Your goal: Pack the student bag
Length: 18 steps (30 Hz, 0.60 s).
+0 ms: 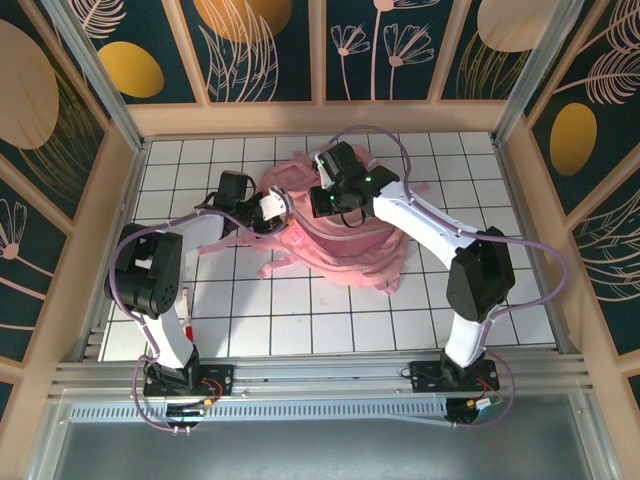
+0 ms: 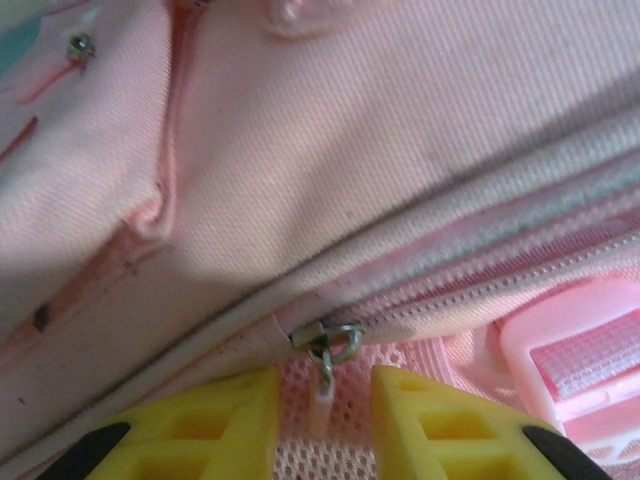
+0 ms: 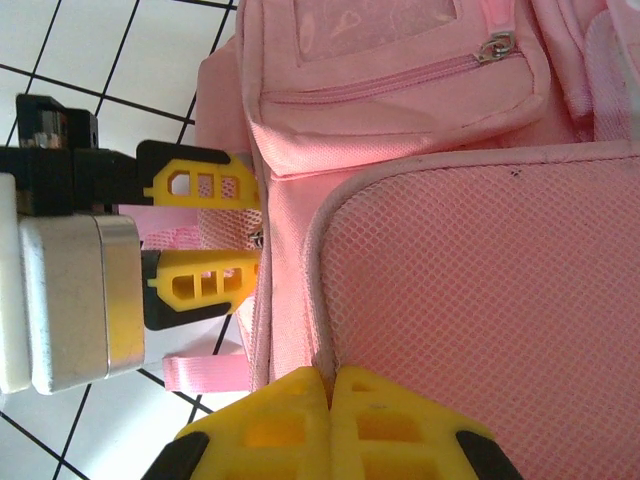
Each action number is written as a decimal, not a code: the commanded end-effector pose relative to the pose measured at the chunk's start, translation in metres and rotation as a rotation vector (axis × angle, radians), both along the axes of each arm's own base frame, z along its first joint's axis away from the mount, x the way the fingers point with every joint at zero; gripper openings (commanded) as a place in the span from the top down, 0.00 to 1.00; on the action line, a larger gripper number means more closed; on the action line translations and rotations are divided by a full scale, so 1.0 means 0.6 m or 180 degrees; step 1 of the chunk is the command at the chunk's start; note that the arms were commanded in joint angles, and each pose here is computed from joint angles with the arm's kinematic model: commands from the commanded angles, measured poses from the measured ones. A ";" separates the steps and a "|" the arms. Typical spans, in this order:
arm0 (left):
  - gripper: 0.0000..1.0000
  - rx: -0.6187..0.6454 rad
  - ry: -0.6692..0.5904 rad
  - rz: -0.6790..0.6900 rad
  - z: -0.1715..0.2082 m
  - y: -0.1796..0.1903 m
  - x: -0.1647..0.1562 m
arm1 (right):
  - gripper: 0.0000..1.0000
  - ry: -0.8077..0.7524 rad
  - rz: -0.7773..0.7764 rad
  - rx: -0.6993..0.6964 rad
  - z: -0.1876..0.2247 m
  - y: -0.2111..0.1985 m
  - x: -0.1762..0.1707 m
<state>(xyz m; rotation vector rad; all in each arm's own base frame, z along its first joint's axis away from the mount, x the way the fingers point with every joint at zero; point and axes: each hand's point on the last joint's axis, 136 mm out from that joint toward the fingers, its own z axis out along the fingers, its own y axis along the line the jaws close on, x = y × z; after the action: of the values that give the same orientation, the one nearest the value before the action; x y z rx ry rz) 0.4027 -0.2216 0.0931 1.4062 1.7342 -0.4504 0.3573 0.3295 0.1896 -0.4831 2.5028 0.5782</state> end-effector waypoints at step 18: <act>1.00 -0.0380 0.0034 -0.0162 0.047 -0.025 -0.016 | 1.00 -0.0093 -0.0200 0.0223 0.007 0.014 0.006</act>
<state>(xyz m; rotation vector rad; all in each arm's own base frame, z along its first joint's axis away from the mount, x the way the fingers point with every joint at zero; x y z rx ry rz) 0.4036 -0.2252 0.0901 1.3722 1.7696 -0.5138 0.3574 0.3317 0.1805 -0.4184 2.5164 0.6113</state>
